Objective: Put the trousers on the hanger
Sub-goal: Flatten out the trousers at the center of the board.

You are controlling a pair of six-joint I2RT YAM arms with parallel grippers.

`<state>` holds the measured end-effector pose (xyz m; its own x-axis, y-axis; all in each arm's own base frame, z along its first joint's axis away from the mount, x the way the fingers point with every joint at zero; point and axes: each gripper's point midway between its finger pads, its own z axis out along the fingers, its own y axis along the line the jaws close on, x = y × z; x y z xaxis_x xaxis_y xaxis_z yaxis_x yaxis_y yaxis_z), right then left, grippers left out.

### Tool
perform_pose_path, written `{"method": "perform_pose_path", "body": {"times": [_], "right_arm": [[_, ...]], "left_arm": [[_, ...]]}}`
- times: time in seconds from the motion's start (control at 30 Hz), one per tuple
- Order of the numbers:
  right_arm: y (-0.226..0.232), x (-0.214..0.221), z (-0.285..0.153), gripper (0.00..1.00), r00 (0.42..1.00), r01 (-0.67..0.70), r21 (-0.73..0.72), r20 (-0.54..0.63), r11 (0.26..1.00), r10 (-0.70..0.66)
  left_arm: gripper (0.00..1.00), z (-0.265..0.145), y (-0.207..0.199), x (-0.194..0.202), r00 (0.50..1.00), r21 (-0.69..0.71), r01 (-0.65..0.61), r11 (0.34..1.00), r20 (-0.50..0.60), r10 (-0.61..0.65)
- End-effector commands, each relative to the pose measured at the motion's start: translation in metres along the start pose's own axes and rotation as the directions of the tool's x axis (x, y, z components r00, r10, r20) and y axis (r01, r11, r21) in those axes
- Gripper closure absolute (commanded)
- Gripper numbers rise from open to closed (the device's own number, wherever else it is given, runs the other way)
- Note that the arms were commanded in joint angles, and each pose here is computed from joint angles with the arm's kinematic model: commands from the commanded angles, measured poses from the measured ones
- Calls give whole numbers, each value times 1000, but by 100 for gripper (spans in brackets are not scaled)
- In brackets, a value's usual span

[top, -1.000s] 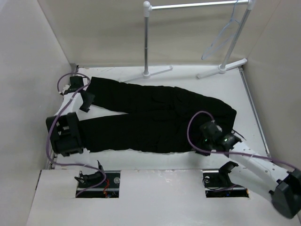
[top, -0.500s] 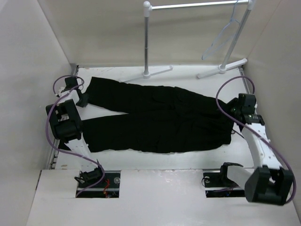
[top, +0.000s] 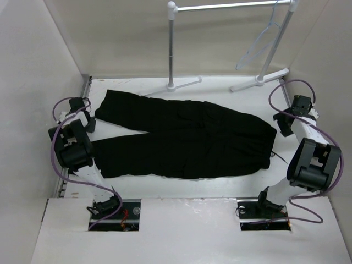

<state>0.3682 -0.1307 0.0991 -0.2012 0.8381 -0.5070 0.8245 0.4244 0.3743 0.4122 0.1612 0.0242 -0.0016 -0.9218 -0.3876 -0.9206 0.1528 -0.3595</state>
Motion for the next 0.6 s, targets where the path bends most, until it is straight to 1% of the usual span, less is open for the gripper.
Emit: {"method": "perform_pose_path", "body": {"times": [0.0, 0.03, 0.07, 0.1, 0.17, 0.2, 0.27, 0.33, 0.57], "right_arm": [[4, -28, 13, 33, 997, -1, 7, 74, 1000, 1], [2, -30, 17, 31, 997, -4, 14, 71, 1000, 3], [0, -32, 22, 30, 998, -10, 18, 68, 1000, 9], [1, -34, 26, 30, 998, -14, 15, 59, 1000, 13], [3, -32, 35, 31, 1000, -11, 7, 29, 1000, 11], [6, -28, 40, 34, 1000, -2, -4, 4, 1000, 2], [7, -23, 43, 37, 1000, 16, -2, -24, 1000, -16], [4, -19, 44, 40, 999, 13, 1, -35, 1000, -13], [8, -2, 49, 41, 994, 9, -23, -112, 1000, -11]], "left_arm": [[96, -30, 12, -30, 992, -12, 83, 996, 99, -82], [93, -37, 8, -34, 988, 9, 100, 995, 114, -100], [87, -44, 1, -38, 986, 41, 109, 993, 125, -113], [80, -50, -12, -36, 986, 84, 98, 992, 128, -108], [65, -60, -40, -19, 993, 164, 48, 985, 95, -64], [60, -62, -49, -9, 997, 186, 28, 982, 72, -42], [56, -60, -57, 7, 1000, 196, 6, 981, 27, -11], [55, -53, -59, 17, 1000, 188, -6, 982, -7, 7], [54, -25, -47, 35, 997, 126, -24, 992, -63, 32]]}}
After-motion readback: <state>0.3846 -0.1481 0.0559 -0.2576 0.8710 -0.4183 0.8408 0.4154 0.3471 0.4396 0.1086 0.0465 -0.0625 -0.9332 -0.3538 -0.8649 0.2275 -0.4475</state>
